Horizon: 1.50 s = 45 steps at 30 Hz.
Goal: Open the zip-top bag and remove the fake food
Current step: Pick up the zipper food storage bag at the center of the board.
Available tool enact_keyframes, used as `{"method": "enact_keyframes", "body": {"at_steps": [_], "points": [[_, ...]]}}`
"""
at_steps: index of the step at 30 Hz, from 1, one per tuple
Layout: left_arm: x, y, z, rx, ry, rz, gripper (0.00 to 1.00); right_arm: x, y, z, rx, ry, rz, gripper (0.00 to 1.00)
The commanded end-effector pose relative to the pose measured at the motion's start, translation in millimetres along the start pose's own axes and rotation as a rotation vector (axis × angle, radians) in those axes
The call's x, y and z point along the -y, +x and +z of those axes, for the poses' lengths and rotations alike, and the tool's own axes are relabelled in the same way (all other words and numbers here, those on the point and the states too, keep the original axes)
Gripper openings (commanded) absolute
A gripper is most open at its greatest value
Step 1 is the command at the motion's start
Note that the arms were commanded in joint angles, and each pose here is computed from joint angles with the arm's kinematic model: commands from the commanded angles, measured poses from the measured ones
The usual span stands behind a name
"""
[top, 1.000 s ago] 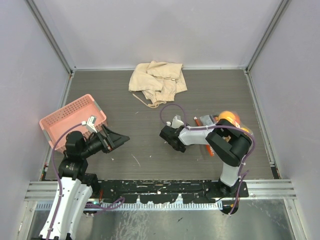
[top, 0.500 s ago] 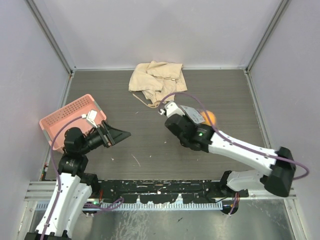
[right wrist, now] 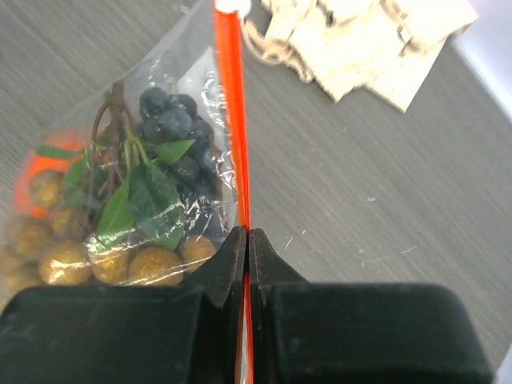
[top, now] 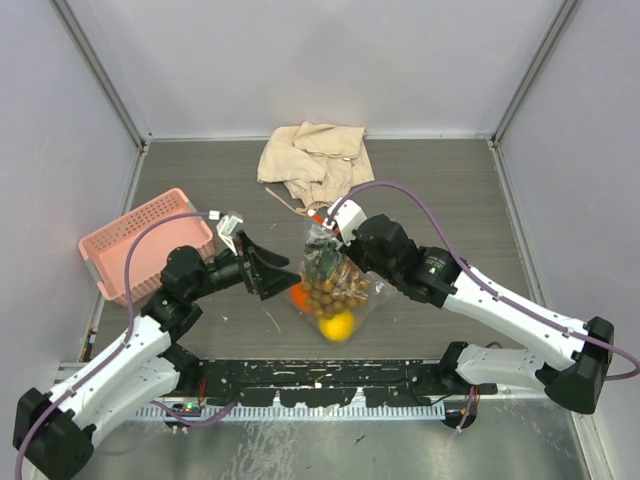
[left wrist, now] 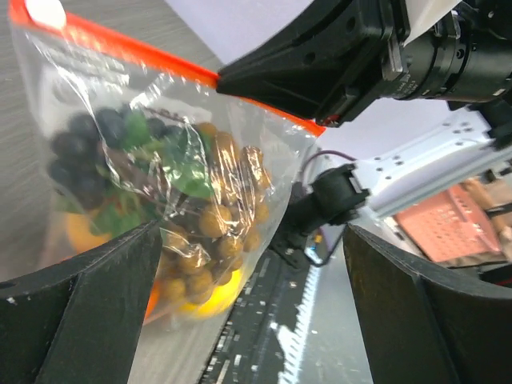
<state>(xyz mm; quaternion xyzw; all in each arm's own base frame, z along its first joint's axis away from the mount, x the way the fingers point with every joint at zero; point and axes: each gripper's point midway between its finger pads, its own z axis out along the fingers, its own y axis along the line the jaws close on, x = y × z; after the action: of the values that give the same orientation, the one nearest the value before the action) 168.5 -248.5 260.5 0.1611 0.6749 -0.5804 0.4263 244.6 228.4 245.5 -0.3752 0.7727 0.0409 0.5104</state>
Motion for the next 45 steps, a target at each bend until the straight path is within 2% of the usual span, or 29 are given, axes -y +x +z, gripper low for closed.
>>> {"method": "enact_keyframes", "body": {"at_steps": [1,6,9,11,17,20,30,42,45], "points": [[-1.6,-36.4,12.5,0.133,-0.014,0.209,0.97,-0.7,-2.3,10.7,0.093,-0.103,0.038,0.01],[-15.4,-29.2,17.4,0.114,-0.041,0.199,0.97,3.8,12.0,19.0,0.112,-0.170,0.095,0.01],[-22.4,-22.6,19.5,0.099,-0.052,0.172,0.96,-2.9,3.6,18.7,0.155,-0.211,0.106,0.01],[-24.6,-20.9,18.8,0.099,-0.062,0.156,0.99,-13.8,-4.1,16.4,0.201,-0.274,0.111,0.01],[-19.6,-23.0,9.4,0.093,-0.076,0.230,0.98,-36.8,-21.5,9.1,0.282,-0.420,0.086,0.01],[-29.1,-21.9,0.7,0.088,-0.148,0.239,0.98,-39.6,-28.7,5.0,0.312,-0.448,0.066,0.01],[-48.1,-5.5,-9.3,0.155,-0.168,0.154,0.98,-48.0,-45.8,-14.1,0.384,-0.529,0.031,0.01],[-65.1,-10.3,4.5,0.141,-0.098,0.057,1.00,-56.8,-43.4,-18.0,0.385,-0.579,0.049,0.01],[-64.5,-14.6,7.1,0.143,-0.093,0.068,0.96,-56.9,-42.4,-17.3,0.381,-0.580,0.049,0.01]]}}
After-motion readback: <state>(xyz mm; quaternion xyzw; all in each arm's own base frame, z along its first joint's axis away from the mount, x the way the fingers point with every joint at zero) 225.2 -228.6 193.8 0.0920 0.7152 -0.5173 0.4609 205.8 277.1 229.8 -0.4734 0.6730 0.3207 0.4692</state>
